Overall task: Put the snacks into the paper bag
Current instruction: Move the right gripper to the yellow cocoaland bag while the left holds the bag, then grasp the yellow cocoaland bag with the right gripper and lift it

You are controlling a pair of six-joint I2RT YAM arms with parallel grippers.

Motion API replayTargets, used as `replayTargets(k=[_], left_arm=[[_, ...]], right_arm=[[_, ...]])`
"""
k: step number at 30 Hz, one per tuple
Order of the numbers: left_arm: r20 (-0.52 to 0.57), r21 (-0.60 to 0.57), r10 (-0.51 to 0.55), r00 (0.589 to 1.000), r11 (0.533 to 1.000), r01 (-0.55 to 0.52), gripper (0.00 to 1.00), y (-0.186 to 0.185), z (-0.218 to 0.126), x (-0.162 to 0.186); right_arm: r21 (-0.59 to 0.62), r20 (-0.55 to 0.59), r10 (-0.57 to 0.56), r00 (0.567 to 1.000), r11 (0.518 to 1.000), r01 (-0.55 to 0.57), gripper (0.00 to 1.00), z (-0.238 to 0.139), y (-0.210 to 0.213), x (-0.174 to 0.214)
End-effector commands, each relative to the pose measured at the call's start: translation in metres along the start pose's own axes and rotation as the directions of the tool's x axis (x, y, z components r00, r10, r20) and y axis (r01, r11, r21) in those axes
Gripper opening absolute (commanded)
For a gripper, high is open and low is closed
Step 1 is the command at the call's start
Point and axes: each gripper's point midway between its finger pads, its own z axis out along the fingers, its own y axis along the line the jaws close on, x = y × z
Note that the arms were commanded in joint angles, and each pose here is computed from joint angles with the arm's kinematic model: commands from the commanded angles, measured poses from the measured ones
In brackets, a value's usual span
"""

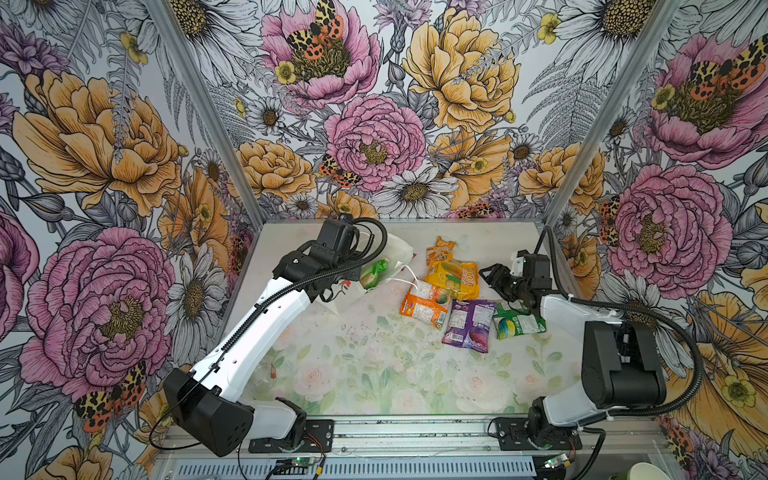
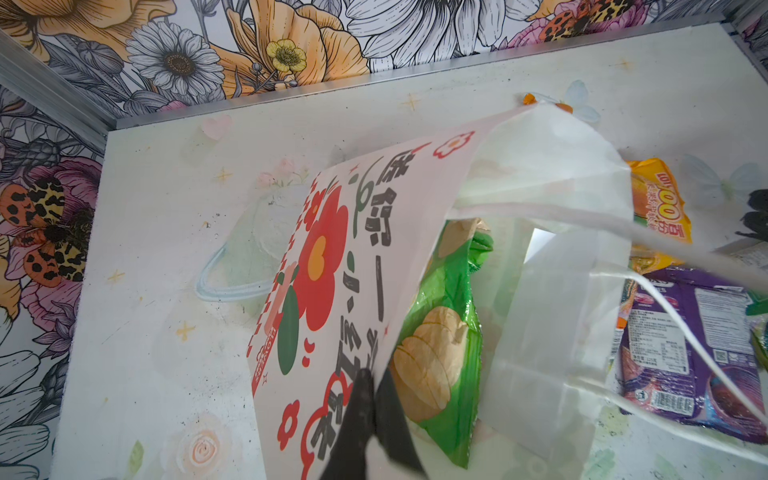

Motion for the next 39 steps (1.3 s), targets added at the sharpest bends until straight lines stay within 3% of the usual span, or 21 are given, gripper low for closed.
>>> replayTargets(k=[1,12,22,25,36,39], left_arm=[[0.014,0.023,-0.022,1.000,0.999,0.022,0.00,-0.001,-0.003,-0.001],[0.009,0.022,-0.031,0.999,0.999,0.031,0.00,0.001,0.000,-0.001],[0.013,0.029,-0.048,0.999,0.998,0.048,0.00,0.004,0.000,-0.002],[0.013,0.028,-0.049,0.999,0.998,0.049,0.00,0.005,0.000,-0.002],[0.012,0.025,-0.049,0.999,0.998,0.049,0.00,0.005,0.001,-0.001],[0.011,0.021,-0.052,0.999,0.998,0.052,0.00,0.007,0.002,-0.002]], right_arm=[[-0.149,0.064,-0.010,0.998,0.989,0.020,0.66,0.008,0.015,-0.018],[-0.156,-0.018,0.023,1.000,0.987,-0.026,0.67,0.039,-0.009,-0.001],[-0.160,-0.112,0.045,0.993,0.985,-0.063,0.62,0.063,-0.013,0.022],[-0.140,-0.126,0.059,0.990,0.987,-0.076,0.57,0.069,-0.017,0.028],[-0.115,-0.106,0.048,0.993,0.992,-0.060,0.17,0.066,-0.012,0.029],[-0.122,-0.094,0.032,0.995,0.992,-0.043,0.11,0.062,-0.006,0.025]])
